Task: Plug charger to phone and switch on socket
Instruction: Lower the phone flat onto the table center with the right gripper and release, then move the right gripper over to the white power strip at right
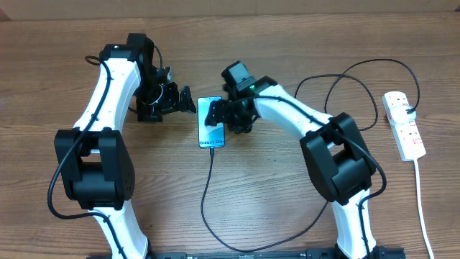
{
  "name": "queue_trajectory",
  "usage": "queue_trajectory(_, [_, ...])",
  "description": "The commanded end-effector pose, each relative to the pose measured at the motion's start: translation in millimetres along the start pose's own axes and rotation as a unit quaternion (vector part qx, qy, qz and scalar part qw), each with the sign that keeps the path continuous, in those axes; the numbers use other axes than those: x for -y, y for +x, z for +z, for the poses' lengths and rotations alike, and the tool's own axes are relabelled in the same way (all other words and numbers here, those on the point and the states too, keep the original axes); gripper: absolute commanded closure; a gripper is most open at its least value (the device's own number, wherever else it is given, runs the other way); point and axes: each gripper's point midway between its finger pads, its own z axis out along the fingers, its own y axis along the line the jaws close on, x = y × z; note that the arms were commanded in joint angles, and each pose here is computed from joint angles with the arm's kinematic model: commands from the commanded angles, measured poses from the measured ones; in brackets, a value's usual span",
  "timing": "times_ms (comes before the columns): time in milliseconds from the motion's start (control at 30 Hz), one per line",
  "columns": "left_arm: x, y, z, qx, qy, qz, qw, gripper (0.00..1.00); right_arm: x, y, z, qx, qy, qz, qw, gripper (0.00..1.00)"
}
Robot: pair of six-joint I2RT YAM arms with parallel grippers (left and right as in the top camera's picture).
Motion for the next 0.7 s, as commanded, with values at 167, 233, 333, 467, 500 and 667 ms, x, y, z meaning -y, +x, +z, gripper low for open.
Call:
queue_trajectory(167, [-8.0,-3.0,-5.6,0.015,-0.029,-0.02,0.999,0.0,70.8,-35.6,-44.6,0.067,0.141,0.015,0.988,0.06])
queue_trajectory(233, [-15.3,-3.7,-6.2,0.018,-0.05,-0.03,0.998,0.0,79.9,-35.7,-47.7,0.067,0.163,0.002,0.984,0.06])
queue_trajectory(333, [-25.6,-3.6,-7.5,0.021,-0.08,-0.042,0.996,0.0,88.5,-35.3,-50.8,0.063,0.189,-0.033,0.979,0.01])
queue_trajectory(467, [-34.8,-3.3,-9.3,0.023,-0.107,-0.042,0.993,0.0,93.8,-34.5,-52.9,0.063,0.203,-0.031,0.977,0.0])
queue_trajectory(500, [-35.3,-2.1,-9.4,0.021,-0.109,-0.043,0.993,0.0,93.7,-34.6,-52.9,0.063,0.203,-0.031,0.977,0.0])
queue_trajectory(667, [-35.4,-0.4,-9.3,0.017,-0.109,-0.044,0.993,0.0,93.1,-35.7,-52.8,0.065,0.202,-0.032,0.977,0.0])
